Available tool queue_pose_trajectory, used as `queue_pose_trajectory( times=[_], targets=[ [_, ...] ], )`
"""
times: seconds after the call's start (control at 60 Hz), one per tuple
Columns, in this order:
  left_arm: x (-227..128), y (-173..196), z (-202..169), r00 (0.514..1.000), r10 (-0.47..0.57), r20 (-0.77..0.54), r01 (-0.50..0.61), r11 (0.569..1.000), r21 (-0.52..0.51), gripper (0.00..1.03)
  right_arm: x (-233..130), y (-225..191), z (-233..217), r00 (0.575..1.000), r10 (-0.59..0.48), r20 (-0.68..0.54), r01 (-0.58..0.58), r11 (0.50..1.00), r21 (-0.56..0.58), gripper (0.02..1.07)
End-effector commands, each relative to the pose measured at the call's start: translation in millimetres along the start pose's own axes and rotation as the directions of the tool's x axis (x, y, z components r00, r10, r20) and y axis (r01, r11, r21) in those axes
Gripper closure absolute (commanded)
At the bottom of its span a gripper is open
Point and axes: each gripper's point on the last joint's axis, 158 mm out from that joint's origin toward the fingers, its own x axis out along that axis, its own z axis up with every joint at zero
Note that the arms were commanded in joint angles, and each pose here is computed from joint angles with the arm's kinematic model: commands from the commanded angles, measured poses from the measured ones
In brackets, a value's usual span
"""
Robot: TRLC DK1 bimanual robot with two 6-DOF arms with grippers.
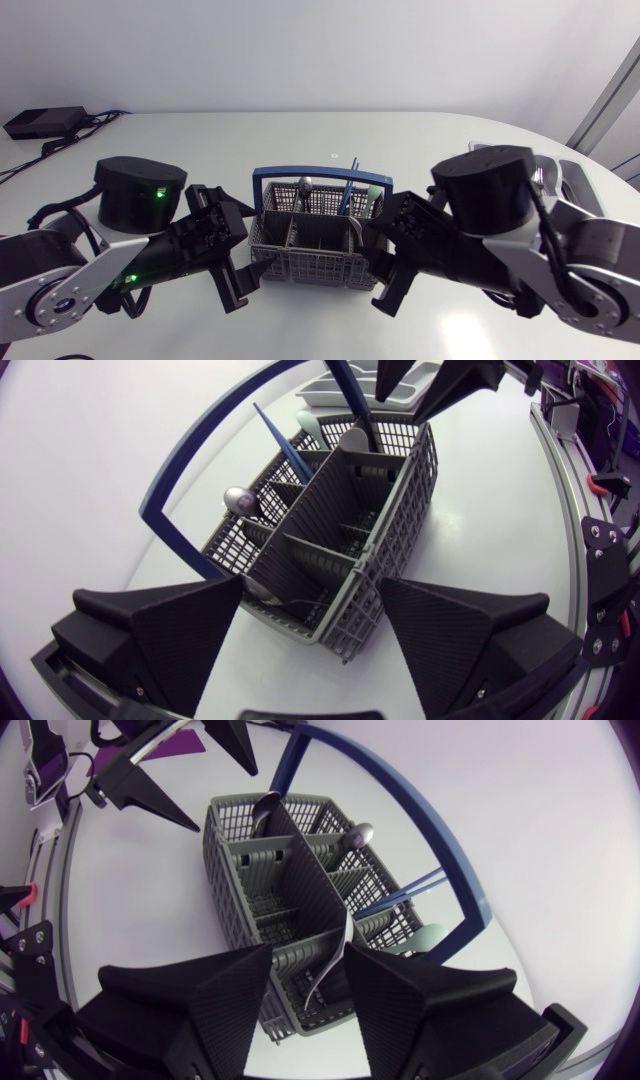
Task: Sort the cutlery from the basket into the organizer compartments.
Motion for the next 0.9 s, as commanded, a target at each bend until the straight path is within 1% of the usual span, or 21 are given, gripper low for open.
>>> queue_pose_trajectory(
  times=[0.0, 0.183, 0.367, 0.45, 0.517, 0.617, 0.683, 0.783, 0.883],
  targets=[
    [-1.3, -1.2, -0.5, 1.000, 0.008, 0.005, -0.008, 1.000, -0.001, 0.08, 9.7, -2.8, -0.6, 1.000, -0.020, -0.013, 0.020, 1.000, -0.006, 0.56],
    [-1.0, -1.6, -4.3, 1.000, 0.011, 0.003, -0.011, 1.000, -0.005, 0.08, 24.0, -12.6, -0.1, 0.996, -0.087, -0.025, 0.086, 0.996, -0.016, 0.57],
    [-1.4, -2.6, -6.6, 1.000, 0.011, 0.002, -0.011, 1.000, -0.003, 0.08, 35.5, -18.2, -1.0, 0.993, -0.113, -0.044, 0.113, 0.994, -0.013, 0.57],
    [-1.5, -2.9, -7.3, 1.000, 0.011, 0.002, -0.011, 1.000, -0.002, 0.08, 38.6, -21.9, 1.7, 0.990, -0.131, -0.043, 0.130, 0.991, -0.014, 0.65],
    [-1.4, -2.9, -8.2, 1.000, 0.012, 0.001, -0.012, 1.000, -0.002, 0.08, 41.3, -23.6, 1.9, 0.989, -0.139, -0.048, 0.138, 0.990, -0.014, 0.67],
    [-1.3, -2.2, -7.8, 1.000, 0.014, 0.005, -0.014, 1.000, -0.002, 0.08, 45.4, -25.1, 1.4, 0.988, -0.144, -0.060, 0.143, 0.990, -0.015, 0.79],
    [-1.3, -2.2, -7.7, 1.000, 0.015, 0.006, -0.015, 1.000, -0.004, 0.08, 47.5, -25.2, 1.2, 0.988, -0.143, -0.064, 0.143, 0.990, -0.016, 0.85],
    [-1.2, -2.6, -7.4, 1.000, 0.014, 0.007, -0.014, 1.000, -0.003, 0.08, 51.2, -24.3, -2.8, 0.987, -0.139, -0.082, 0.138, 0.990, -0.018, 0.97],
    [-1.3, -1.7, -6.2, 1.000, 0.017, 0.011, -0.017, 1.000, -0.002, 0.08, 54.6, -21.8, -6.9, 0.986, -0.131, -0.100, 0.129, 0.991, -0.024, 1.00]
  ],
)
